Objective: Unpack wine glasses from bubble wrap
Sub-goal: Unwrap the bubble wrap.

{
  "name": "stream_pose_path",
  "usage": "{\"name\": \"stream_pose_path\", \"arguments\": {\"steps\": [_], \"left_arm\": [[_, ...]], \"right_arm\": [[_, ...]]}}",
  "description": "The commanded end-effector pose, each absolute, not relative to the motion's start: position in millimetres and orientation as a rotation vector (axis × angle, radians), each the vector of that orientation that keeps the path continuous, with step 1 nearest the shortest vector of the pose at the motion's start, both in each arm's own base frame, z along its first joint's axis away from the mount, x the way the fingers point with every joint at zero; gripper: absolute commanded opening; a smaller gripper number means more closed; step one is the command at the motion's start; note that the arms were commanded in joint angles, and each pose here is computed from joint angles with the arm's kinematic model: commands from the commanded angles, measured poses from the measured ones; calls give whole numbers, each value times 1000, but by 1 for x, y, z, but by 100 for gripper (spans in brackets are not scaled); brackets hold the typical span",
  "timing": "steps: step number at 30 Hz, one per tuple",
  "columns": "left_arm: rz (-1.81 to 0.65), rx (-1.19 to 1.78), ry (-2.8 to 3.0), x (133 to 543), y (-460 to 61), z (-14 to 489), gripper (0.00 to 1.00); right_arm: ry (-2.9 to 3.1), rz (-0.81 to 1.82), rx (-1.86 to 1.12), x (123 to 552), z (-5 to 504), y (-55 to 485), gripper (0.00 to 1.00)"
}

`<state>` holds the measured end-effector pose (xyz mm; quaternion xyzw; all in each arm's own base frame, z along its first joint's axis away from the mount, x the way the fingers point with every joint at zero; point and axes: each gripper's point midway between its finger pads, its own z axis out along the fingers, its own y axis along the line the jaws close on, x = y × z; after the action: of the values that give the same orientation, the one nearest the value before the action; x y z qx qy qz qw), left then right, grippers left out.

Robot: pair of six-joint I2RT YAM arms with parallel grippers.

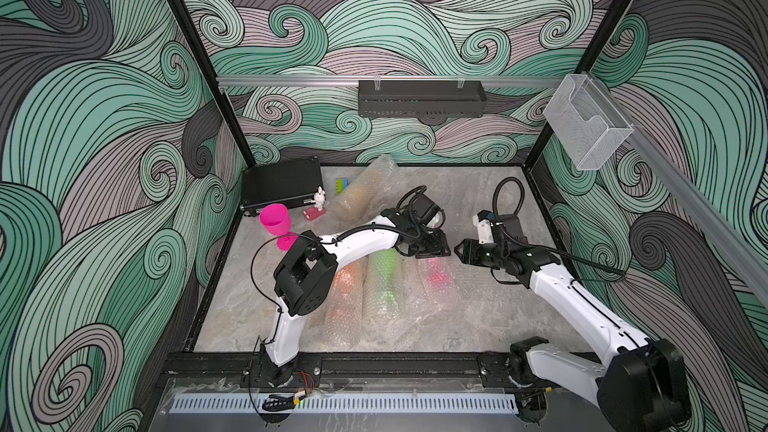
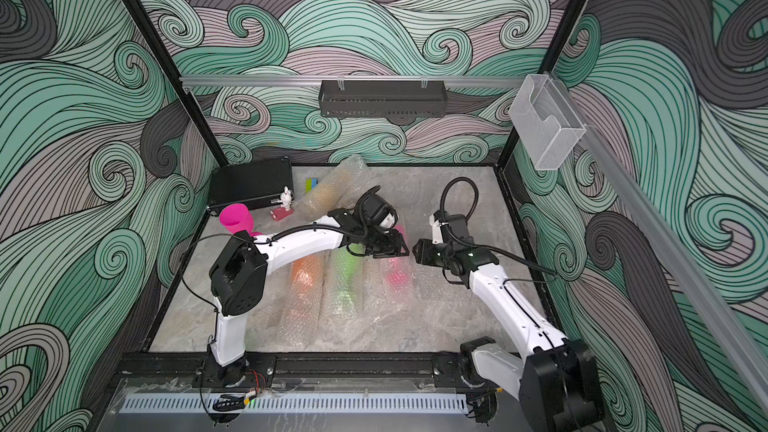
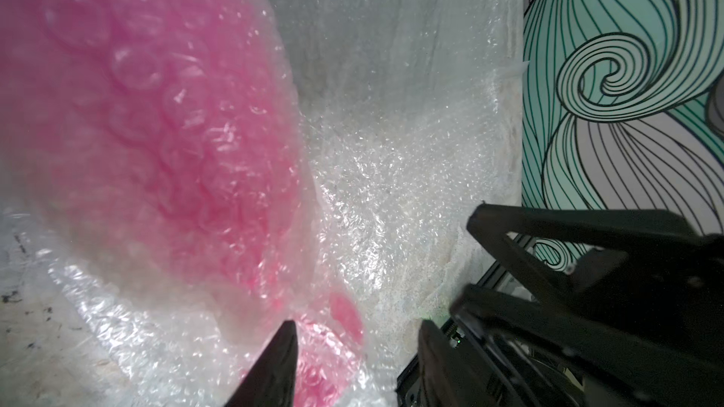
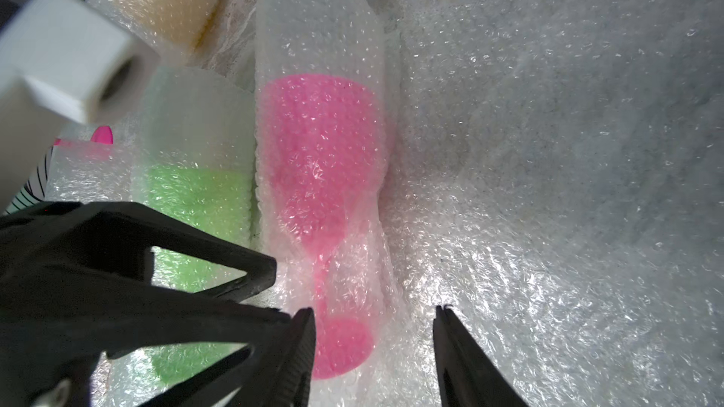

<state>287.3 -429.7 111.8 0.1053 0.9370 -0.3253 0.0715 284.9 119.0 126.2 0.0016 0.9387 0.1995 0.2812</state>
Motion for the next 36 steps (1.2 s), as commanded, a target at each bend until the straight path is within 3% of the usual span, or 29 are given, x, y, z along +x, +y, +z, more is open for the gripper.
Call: {"name": "stream_pose_path", "arguments": {"steps": [1, 11, 16, 36], "left_arm": [[-838, 361, 2861, 285, -424, 96, 49], [-707, 417, 2873, 282, -407, 86, 41], [-686, 408, 2892, 281, -397, 83, 26], [-680, 314, 2907, 283, -370, 78, 24]], "right_arm": [[2516, 531, 7, 285, 121, 117, 53], [2542, 567, 8, 287, 109, 122, 53], [2520, 715, -28, 290, 108, 142, 52], [2643, 648, -106, 279, 59, 159, 44]]}}
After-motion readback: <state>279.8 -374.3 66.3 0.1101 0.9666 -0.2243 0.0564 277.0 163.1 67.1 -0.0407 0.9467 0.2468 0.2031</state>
